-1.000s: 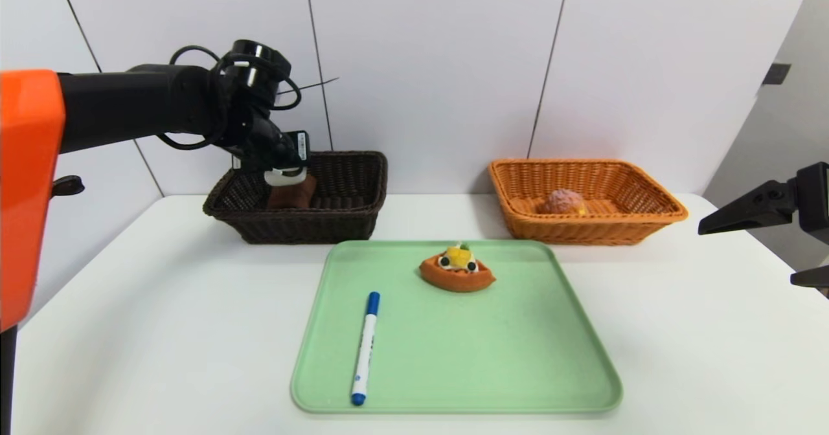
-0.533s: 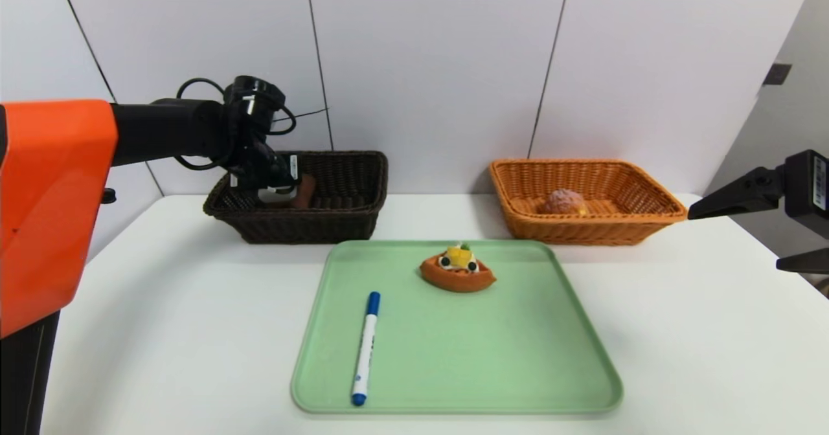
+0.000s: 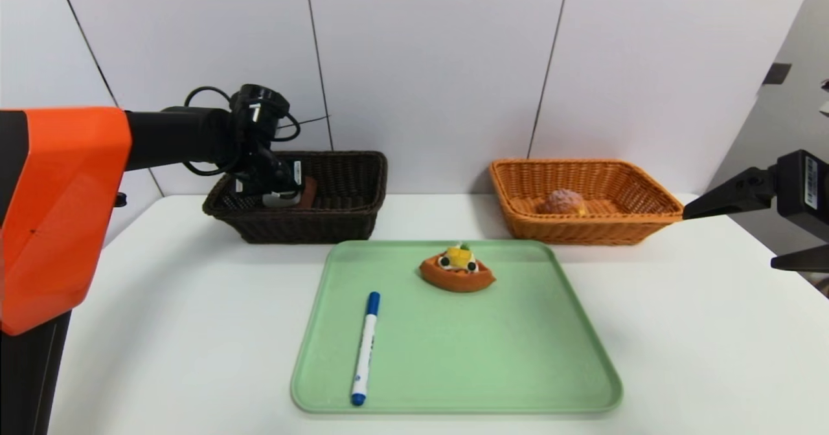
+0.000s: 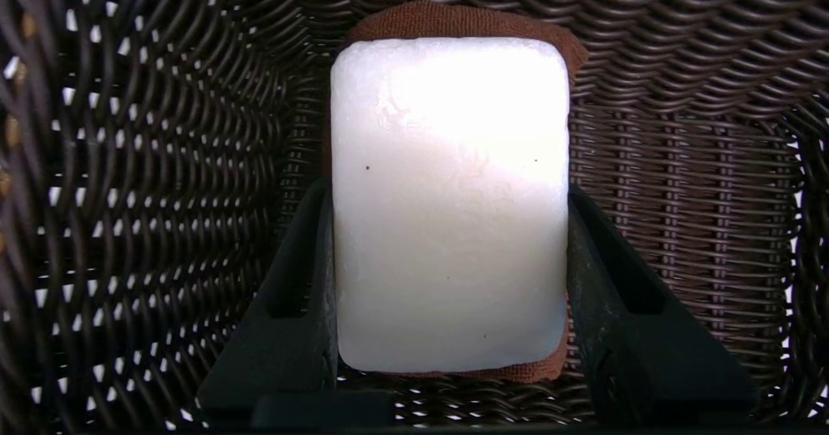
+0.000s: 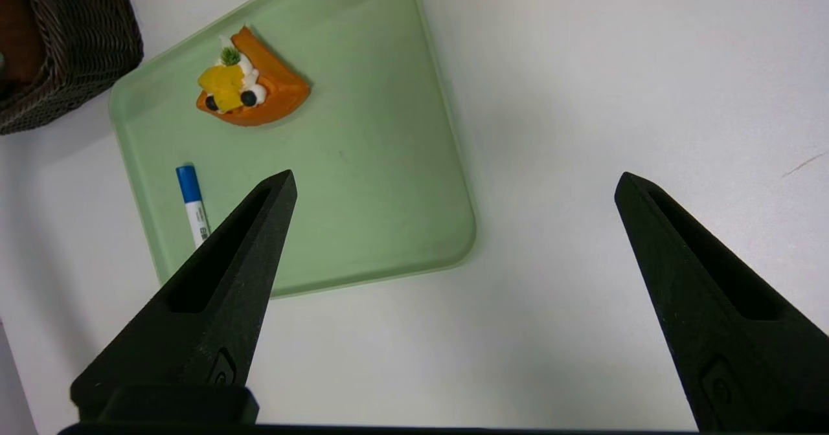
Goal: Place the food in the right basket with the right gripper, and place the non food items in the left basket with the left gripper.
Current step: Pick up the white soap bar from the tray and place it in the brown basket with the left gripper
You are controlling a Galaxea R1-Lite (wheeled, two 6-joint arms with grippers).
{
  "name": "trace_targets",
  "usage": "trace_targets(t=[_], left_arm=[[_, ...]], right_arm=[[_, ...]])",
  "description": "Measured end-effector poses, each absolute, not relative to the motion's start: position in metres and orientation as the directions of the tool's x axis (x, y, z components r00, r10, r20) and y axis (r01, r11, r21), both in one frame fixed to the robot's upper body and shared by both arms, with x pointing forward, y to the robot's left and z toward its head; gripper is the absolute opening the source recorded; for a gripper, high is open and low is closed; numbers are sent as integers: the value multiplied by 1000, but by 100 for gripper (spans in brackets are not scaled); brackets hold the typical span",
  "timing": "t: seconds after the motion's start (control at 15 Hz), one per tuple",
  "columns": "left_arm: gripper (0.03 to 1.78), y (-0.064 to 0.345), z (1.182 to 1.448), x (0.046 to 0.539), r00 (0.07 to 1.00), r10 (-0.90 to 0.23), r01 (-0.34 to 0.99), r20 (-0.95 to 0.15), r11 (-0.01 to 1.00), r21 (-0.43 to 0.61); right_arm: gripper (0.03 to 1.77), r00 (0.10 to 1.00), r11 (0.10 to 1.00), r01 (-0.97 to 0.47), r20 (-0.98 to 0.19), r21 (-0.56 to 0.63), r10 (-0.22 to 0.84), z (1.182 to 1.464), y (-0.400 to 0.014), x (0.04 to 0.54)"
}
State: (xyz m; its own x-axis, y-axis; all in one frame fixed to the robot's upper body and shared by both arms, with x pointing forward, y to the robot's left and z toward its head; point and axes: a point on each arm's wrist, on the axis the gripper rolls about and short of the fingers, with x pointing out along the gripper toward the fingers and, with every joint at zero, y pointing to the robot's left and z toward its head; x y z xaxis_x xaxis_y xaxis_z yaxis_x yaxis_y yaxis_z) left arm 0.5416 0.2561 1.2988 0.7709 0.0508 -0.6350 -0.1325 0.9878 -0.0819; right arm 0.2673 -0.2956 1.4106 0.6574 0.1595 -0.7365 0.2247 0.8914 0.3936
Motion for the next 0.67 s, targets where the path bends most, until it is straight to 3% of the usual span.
trace_targets(t=[0.13,0.4,0.67], left_arm=[[101,256,1298,542,769,52,-134,-637,988,-80],[129,256,1299,543,777,52,-133,-627,988,-83],[145,256,1304,545,807,65,-135,-587,988,-76]], right_arm=[[170,657,892,224,-737,393,160,1411,-295,268],[170,656,892,225,-738,393,160,1410,-295,268],[170,657,894,223,-737,390,158,1411,-296,267]])
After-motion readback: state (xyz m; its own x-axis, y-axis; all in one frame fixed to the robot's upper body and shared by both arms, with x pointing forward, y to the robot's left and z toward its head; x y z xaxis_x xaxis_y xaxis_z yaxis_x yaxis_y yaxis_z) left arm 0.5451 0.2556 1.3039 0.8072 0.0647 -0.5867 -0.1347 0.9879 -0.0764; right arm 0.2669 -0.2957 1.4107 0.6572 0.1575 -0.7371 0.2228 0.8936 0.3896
